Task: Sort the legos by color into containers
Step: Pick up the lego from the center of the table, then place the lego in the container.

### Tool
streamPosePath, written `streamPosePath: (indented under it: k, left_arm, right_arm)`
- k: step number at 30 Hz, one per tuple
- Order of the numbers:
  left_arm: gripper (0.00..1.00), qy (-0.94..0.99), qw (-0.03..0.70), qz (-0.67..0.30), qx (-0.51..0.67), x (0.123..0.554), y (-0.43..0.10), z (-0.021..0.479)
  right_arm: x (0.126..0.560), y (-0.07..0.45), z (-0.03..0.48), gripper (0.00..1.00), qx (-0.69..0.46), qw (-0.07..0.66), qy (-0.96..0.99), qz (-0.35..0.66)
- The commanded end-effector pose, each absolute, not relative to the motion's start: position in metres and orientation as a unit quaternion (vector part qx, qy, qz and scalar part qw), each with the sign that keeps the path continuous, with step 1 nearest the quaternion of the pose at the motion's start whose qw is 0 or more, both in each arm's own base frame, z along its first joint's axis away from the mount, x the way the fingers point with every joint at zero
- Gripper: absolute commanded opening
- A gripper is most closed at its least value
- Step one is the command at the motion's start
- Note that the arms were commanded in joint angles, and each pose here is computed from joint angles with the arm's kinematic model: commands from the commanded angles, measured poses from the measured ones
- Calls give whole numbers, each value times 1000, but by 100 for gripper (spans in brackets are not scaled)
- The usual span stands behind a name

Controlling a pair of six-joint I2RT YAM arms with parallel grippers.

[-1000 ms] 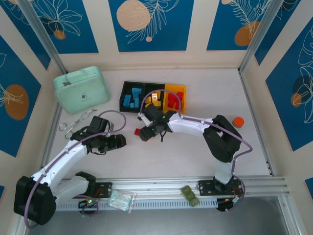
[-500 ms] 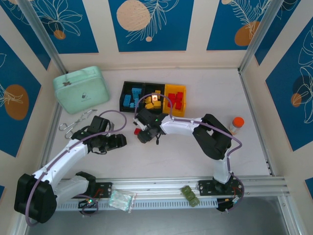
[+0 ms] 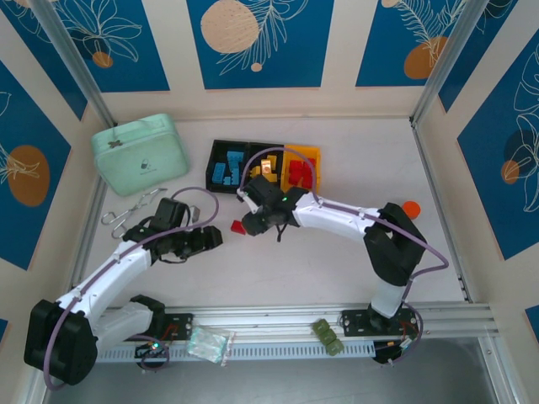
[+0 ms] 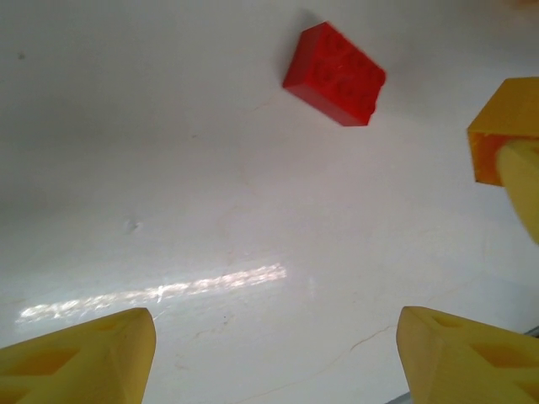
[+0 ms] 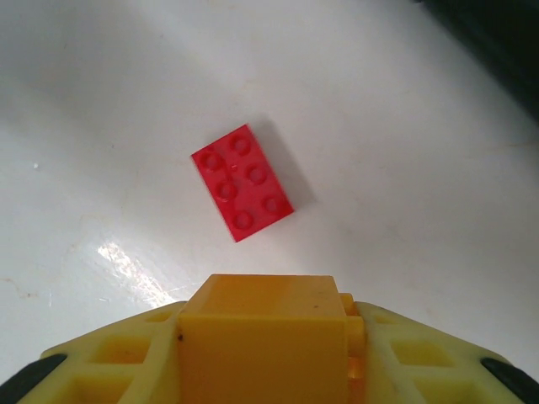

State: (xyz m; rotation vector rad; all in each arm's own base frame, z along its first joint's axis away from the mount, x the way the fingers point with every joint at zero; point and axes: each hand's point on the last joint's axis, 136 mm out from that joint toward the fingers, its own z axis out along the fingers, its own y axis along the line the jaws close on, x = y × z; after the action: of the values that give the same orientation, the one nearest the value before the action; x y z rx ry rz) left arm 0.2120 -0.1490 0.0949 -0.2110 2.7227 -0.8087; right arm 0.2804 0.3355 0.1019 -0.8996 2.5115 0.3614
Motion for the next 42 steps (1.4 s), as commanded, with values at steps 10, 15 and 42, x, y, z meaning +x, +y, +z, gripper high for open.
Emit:
streamPosePath:
  k: [10, 15, 42]
  left_arm:
    - [75, 915, 208, -341, -63, 246, -175, 143]
    - [75, 916, 217, -333, -58, 263, -179, 151]
    - [75, 923, 202, -320, -64, 284, -186, 136]
  right_arm:
    - [363, 315, 149, 35, -185, 218, 946, 156]
    - [401, 309, 147, 35, -142, 211, 957, 139]
    - [523, 309, 109, 39, -20, 217, 966, 136]
